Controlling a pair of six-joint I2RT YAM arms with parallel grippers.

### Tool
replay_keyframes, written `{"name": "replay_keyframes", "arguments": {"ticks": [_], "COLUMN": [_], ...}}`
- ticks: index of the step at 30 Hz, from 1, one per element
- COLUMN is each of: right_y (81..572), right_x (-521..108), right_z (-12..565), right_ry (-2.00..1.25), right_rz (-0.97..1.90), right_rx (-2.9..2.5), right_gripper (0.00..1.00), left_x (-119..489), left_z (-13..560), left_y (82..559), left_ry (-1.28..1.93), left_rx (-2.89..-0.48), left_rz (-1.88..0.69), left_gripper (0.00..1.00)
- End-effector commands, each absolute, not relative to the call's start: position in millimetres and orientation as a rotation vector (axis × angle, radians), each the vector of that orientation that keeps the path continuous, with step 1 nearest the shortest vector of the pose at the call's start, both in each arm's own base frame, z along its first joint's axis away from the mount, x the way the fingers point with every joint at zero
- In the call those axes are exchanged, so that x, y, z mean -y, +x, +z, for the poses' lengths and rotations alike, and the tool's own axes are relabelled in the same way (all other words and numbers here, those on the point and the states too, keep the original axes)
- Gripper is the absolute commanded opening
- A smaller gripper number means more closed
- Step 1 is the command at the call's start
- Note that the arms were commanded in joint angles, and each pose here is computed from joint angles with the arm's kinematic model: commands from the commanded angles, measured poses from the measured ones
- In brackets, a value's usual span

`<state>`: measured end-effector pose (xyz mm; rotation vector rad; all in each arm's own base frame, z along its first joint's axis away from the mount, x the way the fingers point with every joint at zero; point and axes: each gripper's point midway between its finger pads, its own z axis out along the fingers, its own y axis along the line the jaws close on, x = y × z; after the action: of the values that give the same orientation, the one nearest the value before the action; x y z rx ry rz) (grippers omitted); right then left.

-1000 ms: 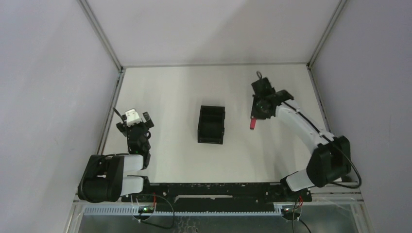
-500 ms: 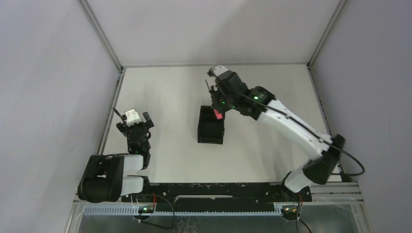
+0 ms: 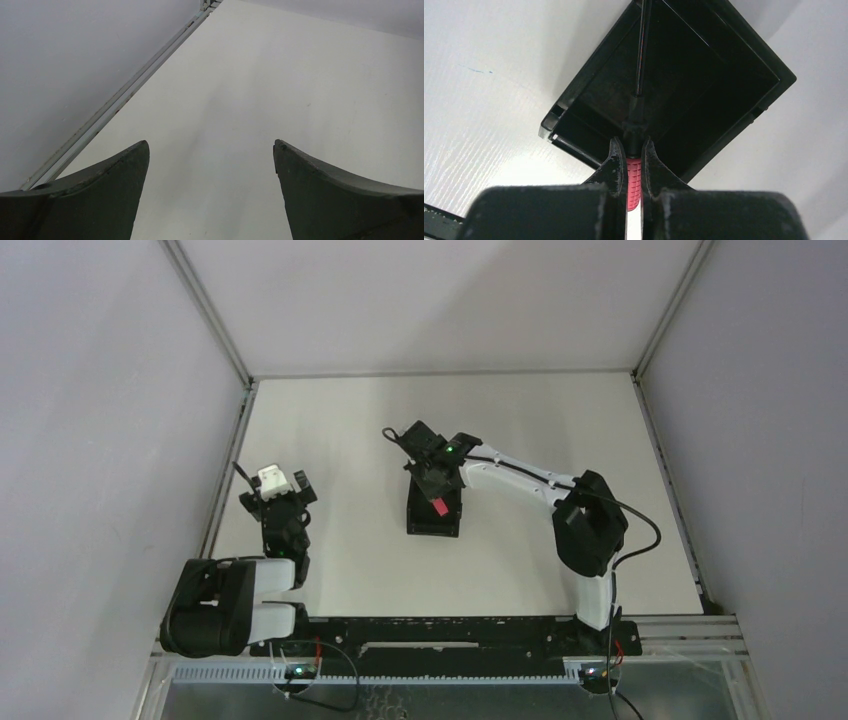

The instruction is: Put the screwdriver in the bin

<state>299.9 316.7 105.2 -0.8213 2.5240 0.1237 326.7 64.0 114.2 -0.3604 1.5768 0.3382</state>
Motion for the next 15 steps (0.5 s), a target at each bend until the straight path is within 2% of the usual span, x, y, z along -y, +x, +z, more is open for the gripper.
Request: {"name": "replay_keyframes", "arguments": {"ticks": [1, 8, 15], "right_y": [309.3, 304.2, 306.2], "right_x": [-327.6, -319.1, -316.6], "right_z": [108.8, 77.2, 78.1], "right_ry": [-0.796, -0.784, -0.75], "right_rz": [0.144, 0.095, 0.075], "right_rx": [-2.459, -2.513, -2.511], "right_gripper": [0.0, 0.0, 0.01], "left_x": [-63.8, -63.9, -63.8], "left_z": [138.3, 138.3, 138.4], "left_y": [338.2, 338.1, 338.3], "left_ry": [-0.368, -0.368, -0.367], "left_rx": [-1.505, -1.505, -1.505], "left_rz": [0.332, 0.333, 0.332], "left_gripper": [0.98, 0.98, 0.98]}}
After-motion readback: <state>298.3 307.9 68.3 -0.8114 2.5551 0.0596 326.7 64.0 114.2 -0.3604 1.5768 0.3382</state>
